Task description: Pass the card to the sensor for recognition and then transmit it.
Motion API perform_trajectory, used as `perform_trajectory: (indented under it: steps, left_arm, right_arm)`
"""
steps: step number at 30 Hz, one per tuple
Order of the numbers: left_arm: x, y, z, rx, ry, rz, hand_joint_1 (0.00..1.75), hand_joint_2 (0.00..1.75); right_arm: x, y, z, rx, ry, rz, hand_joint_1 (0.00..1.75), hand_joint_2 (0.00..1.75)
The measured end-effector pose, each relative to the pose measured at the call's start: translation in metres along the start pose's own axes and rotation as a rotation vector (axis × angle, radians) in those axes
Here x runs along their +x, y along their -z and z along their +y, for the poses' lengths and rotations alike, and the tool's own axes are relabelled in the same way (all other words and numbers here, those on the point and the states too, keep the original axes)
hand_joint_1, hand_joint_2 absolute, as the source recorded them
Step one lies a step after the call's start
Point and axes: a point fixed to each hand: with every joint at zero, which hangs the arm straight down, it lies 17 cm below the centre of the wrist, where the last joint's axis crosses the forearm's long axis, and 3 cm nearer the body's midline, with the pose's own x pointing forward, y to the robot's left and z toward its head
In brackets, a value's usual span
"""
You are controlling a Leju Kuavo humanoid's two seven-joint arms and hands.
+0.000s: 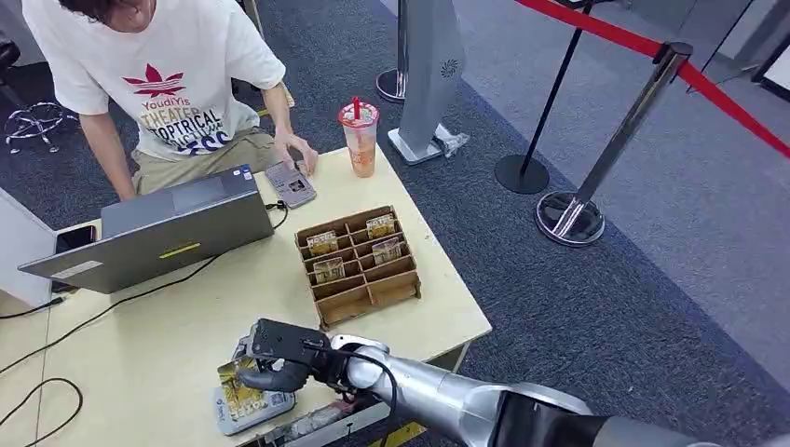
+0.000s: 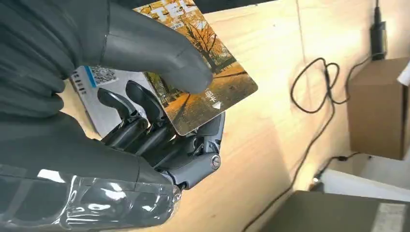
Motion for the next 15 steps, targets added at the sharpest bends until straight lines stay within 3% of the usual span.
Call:
perform_trajectory:
  steps: [15]
  left_arm:
    - [-0.001,0.0,-0.001,-0.006,0.01,0.006,0.0,0.0]
  right_arm:
    - [-0.046,-0.007,-0.016,-0.04,0.046,0.125,1.75,1.75]
